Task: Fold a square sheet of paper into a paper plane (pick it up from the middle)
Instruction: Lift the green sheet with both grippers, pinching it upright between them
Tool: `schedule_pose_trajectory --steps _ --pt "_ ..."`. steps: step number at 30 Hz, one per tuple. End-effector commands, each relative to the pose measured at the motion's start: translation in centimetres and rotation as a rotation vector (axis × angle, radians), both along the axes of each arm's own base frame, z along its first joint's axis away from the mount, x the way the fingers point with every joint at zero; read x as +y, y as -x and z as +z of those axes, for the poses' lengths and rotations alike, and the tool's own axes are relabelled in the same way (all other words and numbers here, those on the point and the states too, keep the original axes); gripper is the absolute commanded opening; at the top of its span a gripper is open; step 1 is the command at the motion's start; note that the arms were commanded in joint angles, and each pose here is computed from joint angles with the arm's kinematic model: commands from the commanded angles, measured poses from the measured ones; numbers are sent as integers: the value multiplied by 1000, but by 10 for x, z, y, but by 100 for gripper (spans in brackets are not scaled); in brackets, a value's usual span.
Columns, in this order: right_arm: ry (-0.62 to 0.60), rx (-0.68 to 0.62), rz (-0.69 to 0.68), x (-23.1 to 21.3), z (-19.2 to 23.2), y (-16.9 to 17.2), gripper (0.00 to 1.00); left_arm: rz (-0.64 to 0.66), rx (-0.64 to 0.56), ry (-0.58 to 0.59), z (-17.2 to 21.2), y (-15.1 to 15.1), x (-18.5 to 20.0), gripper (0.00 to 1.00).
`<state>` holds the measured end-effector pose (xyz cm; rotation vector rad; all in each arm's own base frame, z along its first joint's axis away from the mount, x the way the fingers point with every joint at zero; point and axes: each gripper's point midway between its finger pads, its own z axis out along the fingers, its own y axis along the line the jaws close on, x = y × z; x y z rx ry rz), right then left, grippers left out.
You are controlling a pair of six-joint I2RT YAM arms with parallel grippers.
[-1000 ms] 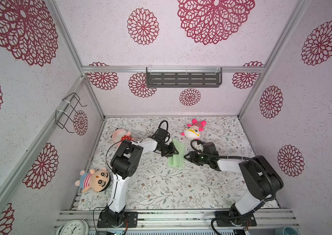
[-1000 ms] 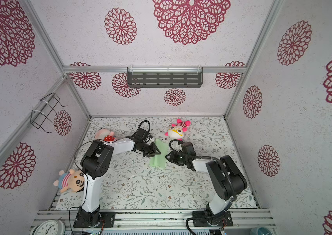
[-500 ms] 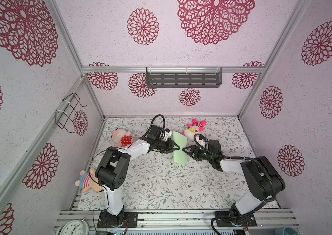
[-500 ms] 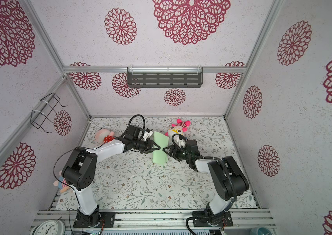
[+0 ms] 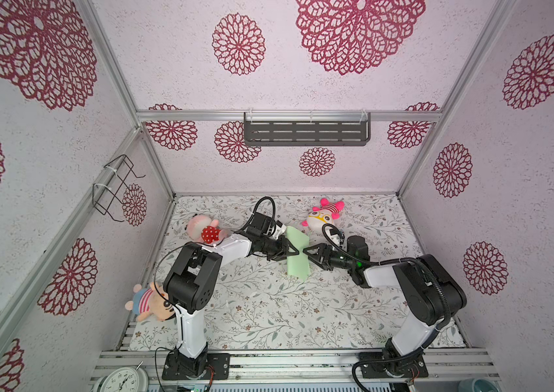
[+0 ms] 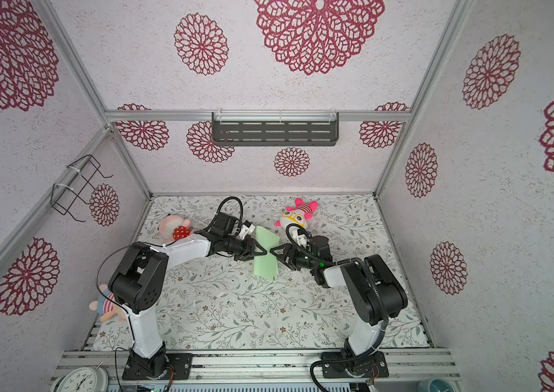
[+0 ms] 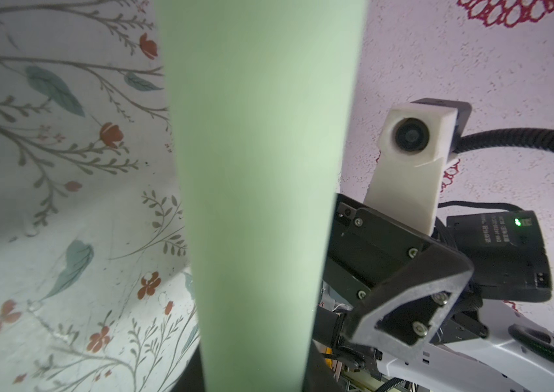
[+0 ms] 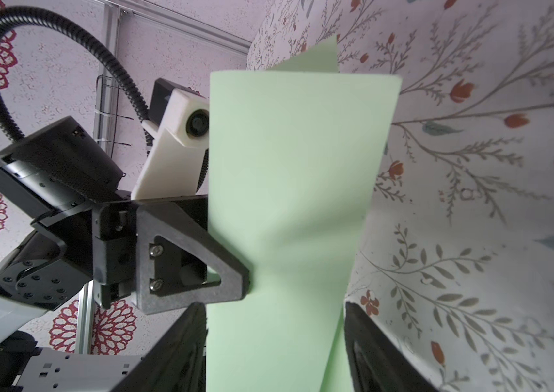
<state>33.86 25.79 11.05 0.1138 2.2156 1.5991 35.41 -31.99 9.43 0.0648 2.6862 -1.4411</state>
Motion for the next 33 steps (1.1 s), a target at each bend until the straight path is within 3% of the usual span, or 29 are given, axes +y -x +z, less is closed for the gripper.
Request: schedule_pose_trajectory --steps 1,8,16,21,28,33 --pt "35 -41 -23 -5 1 -6 68 -5 -3 -28 -5 -3 2 29" --pt "27 -26 -9 -2 -1 -6 68 -11 -7 -20 -2 -3 0 29" --pt "-53 38 20 9 -4 -1 60 -13 -13 -5 2 -4 -3 29" --pt "-100 23 61 17 4 5 55 -14 27 -24 -16 -2 -3 29" --pt "-10 50 18 10 -13 2 55 -9 30 -45 -20 -2 0 29" --pt "-45 32 43 14 -4 4 48 -12 31 -40 -20 -2 -1 29"
